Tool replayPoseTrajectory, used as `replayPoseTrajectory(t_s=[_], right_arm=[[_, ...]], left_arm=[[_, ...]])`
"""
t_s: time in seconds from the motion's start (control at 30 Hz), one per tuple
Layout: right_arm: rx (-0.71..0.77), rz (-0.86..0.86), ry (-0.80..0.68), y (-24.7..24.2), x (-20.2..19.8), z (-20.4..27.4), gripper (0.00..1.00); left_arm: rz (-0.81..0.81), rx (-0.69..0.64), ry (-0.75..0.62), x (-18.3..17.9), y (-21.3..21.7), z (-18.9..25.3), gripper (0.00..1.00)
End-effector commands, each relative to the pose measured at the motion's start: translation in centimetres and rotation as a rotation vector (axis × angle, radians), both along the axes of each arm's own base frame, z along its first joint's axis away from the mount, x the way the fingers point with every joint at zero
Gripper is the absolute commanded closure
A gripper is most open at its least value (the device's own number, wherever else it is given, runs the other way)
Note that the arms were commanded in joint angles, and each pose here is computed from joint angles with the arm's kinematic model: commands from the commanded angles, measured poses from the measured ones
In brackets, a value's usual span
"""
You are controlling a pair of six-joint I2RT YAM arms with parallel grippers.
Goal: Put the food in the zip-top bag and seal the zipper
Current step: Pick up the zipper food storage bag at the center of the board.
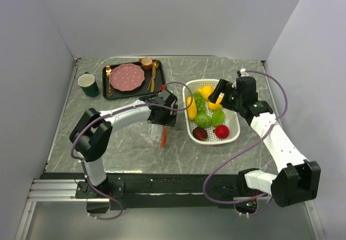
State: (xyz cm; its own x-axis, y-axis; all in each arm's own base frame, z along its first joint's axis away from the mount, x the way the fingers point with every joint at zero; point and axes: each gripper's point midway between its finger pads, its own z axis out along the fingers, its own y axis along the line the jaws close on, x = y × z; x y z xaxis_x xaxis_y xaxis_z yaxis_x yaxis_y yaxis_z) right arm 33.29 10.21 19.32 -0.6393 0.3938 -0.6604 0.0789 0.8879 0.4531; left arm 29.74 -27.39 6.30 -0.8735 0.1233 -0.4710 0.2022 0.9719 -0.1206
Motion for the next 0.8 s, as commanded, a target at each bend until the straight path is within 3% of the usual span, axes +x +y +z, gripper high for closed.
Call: replayPoseTrajectory(t_s=[0.0,0.1,0.4,0.57,0.7,0.77], right_arm=[[-0.005,0.007,-0.067,-0.2,0.3,2.2,0.0],[-0.018,0.005,-0.065,-0.3,0.3,2.2,0.0],[-0.011,-0.001,-0.049,-0.4,-0.2,1.5,0.0],[-0.014,-0.007,-0.038,-0.5,-0.6,1.0,0.0],[-0.011,-0.007,-0.031,-0.5,-0.7,0.7,0.0],[-0.006,-0.003,-0.03,-0.4,-0.7,0.6,0.0]], left_arm=[[0.035,-0.017,-0.036,1.5,-1.2,0.7,0.21],[0.038,0.0,-0.034,1.8,-1.5,0.2,0.27],[0.054,0.038,-0.03,2.1,-1.3,-0.9,0.63],[0.066,0.052,-0.041,2.1,-0.9,-0.9,0.75],[0.069,0.054,-0.051,2.2,-0.7,-0.6,0.95],[0.083,0.064,-0.061,2.1,-0.2,-0.3,0.99]])
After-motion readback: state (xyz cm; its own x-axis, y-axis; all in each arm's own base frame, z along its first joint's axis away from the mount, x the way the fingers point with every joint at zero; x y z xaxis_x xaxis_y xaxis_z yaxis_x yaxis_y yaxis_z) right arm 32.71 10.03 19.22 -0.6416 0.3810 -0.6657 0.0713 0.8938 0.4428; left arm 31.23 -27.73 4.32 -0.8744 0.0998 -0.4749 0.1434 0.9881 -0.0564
